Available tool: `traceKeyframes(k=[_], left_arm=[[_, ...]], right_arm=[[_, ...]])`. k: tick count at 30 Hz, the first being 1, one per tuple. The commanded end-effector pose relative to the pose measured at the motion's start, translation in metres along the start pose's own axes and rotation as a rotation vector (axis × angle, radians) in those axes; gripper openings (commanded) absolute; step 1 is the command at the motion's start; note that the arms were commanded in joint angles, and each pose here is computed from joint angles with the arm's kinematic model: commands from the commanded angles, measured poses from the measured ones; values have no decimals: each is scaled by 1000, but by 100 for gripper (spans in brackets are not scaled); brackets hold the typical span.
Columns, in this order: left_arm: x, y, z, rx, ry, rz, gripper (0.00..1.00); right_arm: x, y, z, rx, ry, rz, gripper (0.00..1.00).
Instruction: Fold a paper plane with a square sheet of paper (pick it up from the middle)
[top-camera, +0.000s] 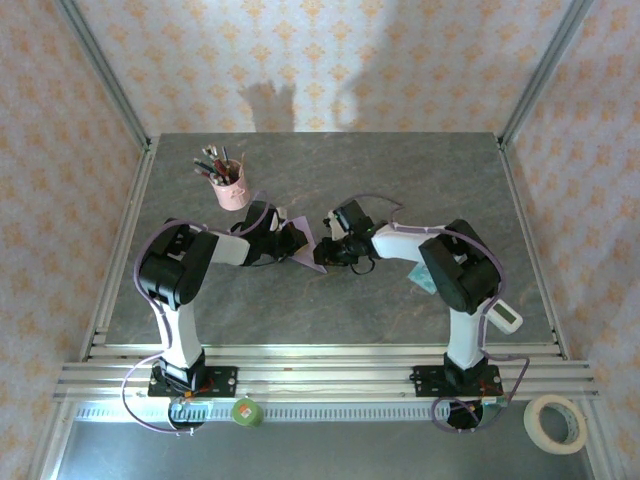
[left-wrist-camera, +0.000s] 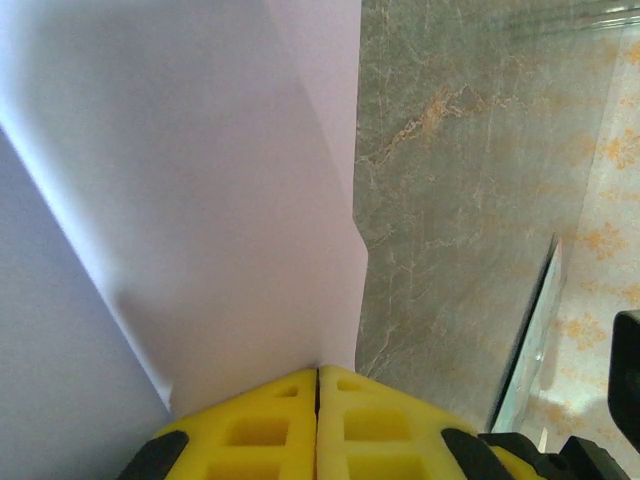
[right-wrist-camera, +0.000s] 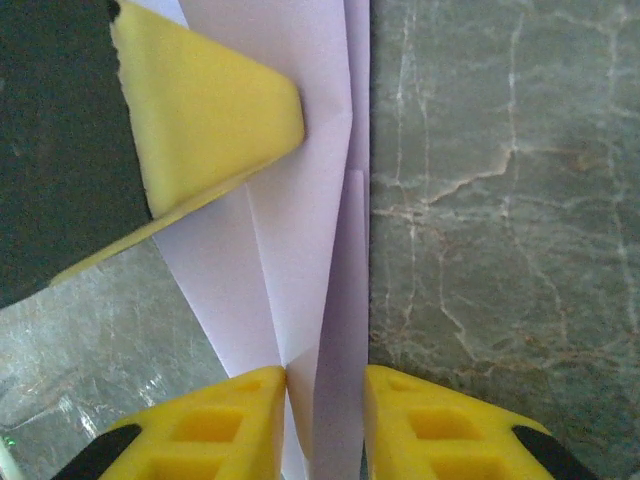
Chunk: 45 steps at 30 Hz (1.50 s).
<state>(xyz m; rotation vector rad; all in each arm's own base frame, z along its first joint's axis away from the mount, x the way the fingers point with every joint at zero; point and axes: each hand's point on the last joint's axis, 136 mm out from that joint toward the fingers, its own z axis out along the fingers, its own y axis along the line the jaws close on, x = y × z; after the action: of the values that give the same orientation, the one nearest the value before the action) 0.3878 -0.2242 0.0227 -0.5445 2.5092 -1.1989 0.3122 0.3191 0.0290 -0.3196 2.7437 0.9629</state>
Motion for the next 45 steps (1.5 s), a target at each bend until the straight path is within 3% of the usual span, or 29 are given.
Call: traceKeyframes(k=[1, 12, 20, 29, 45], left_arm=[[10, 24, 5, -75, 32, -17, 10], [12, 26, 5, -79, 38, -14, 10], [14, 28, 5, -84, 44, -12, 10], [16, 32, 6, -96, 52, -20, 10], [20, 50, 7, -168, 59, -67, 9]], right_arm=[[5, 5, -11, -23, 6, 23, 25], [5, 6, -19, -27, -4, 35, 21], [-24, 14, -35, -15, -121, 2, 23], [-22, 32, -4, -112, -10, -35, 8], [-7, 12, 22, -40, 82, -22, 5]])
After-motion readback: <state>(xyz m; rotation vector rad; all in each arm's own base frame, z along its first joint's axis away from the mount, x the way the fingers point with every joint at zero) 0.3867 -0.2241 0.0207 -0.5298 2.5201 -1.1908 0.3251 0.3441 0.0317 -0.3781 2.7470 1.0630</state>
